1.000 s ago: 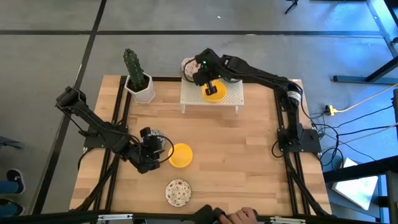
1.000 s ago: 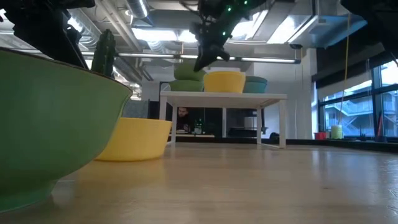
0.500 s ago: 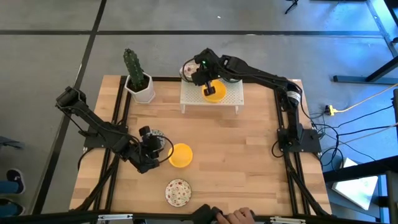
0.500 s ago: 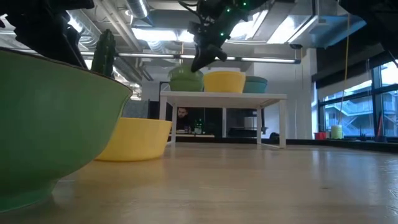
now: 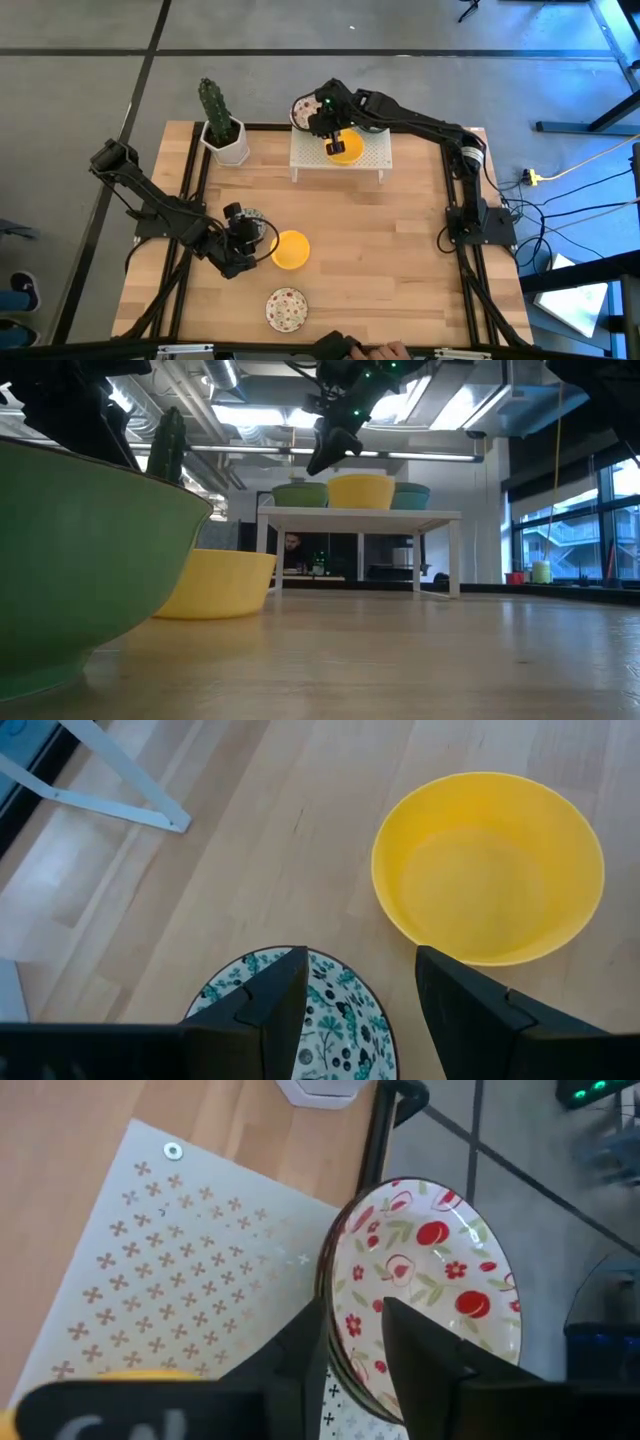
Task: Pick & Place Mini bowls
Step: Stack the right green patterned bowl on top of the other green patterned bowl on the shelf
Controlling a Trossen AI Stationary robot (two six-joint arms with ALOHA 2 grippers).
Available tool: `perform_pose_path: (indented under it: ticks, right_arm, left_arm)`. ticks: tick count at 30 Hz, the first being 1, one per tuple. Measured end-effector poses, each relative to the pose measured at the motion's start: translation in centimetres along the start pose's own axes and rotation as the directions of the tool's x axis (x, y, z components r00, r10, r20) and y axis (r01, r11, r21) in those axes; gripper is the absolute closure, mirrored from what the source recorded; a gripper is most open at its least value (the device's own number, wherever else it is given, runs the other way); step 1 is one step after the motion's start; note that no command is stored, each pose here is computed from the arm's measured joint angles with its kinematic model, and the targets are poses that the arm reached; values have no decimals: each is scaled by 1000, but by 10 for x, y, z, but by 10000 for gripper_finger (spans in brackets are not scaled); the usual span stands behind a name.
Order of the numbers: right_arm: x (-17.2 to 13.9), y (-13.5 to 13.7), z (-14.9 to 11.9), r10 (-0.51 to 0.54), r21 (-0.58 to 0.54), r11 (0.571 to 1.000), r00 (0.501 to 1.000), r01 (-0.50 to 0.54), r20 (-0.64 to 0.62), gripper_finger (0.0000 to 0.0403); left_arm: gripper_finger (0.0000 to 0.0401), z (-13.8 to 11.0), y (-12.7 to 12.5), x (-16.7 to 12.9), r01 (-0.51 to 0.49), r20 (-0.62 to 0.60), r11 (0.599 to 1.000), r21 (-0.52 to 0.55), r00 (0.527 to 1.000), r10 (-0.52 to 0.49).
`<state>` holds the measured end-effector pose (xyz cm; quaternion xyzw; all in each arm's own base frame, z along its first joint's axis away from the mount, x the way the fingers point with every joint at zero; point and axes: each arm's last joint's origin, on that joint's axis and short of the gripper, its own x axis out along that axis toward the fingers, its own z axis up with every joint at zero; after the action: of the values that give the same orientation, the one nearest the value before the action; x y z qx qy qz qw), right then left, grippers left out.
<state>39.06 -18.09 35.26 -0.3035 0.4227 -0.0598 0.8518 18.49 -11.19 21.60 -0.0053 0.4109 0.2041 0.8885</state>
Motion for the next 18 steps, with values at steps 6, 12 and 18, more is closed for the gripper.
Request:
perform_pose_path:
  ticks: [6,12,18]
  right_arm:
    - [-6,3,-1,-32,3,999,996,32,-85,331]
    - [-3,-15,-11,-127,77,988,990,132,-63,386]
    - [3,-36,-30,-188,170,965,979,198,-73,389]
  left_arm:
    - [221,0,0,0,1,-2,1000,-23,1000,-1]
    - [221,1,1,1,-5,-3,1000,-16,1000,5]
    - [221,1,1,1,-4,-4,1000,-26,1000,4]
